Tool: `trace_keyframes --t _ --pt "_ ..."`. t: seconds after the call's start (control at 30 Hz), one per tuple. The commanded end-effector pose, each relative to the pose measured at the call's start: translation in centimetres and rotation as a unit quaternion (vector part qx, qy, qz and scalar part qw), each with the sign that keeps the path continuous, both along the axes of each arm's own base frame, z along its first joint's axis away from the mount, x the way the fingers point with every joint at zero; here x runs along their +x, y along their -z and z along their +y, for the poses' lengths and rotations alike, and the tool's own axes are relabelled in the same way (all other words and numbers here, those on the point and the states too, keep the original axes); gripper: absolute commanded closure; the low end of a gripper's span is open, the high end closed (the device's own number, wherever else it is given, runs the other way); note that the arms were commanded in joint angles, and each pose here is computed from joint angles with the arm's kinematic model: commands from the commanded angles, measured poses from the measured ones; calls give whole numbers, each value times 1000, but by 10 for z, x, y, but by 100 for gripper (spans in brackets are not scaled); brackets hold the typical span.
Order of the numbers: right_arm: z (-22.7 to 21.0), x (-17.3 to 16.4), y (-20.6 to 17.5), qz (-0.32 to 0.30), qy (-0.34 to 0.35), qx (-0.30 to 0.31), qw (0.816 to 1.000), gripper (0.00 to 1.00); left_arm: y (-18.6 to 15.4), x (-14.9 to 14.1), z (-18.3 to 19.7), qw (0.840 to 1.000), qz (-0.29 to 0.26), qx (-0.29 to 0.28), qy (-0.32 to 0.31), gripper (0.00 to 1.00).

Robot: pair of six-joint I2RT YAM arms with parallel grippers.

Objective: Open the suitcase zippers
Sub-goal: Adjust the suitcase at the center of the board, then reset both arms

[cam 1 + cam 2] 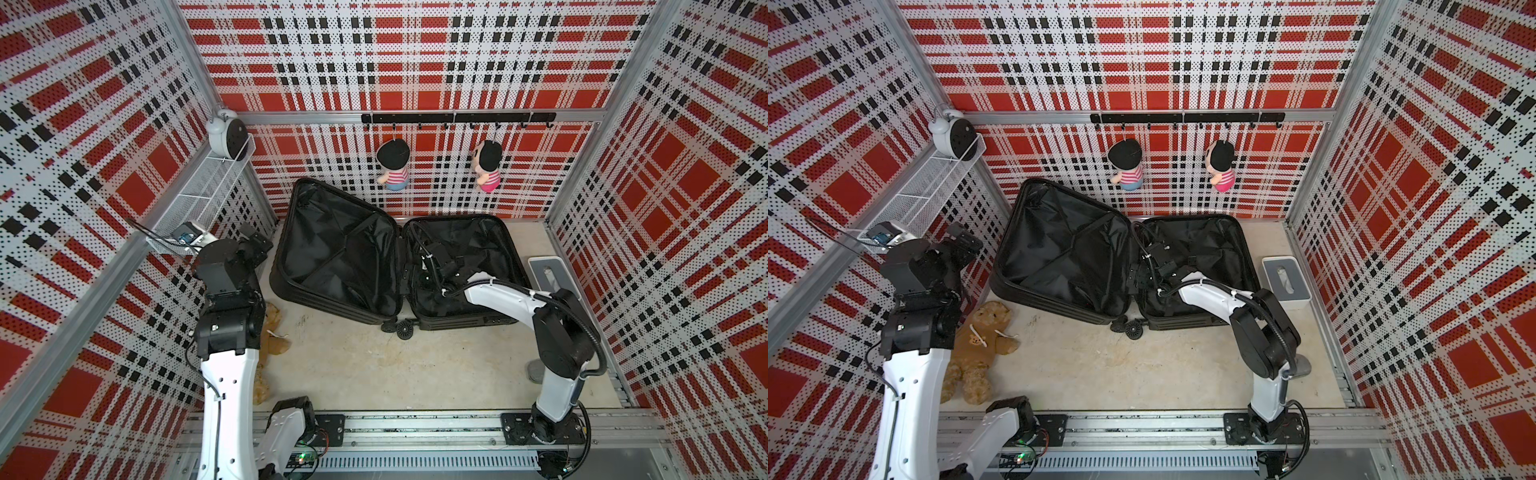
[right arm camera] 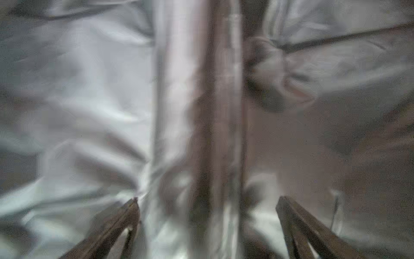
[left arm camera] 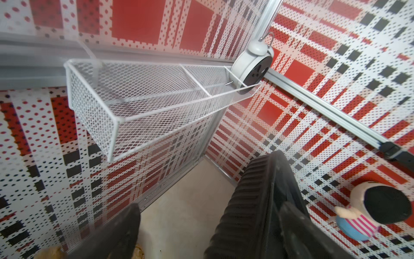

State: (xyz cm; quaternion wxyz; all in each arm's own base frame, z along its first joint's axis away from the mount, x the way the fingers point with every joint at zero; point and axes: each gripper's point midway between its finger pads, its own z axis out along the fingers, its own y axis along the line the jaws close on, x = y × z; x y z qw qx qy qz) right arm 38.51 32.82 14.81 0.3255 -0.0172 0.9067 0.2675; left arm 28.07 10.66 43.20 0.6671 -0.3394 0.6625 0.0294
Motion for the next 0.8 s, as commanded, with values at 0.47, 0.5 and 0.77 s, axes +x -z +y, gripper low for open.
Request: trace_keyframes --t 0.47,0.5,0.77 --pt "-72 -76 -167 -329 -82 -20 940 0 10 1 -160 979 -40 6 202 2" --pt "-81 -81 -173 -349 -77 -28 934 0 11 -8 -165 977 -49 6 206 2" --pt "-158 -91 -174 -369 28 -96 924 0 52 -49 -142 984 -78 -17 160 2"
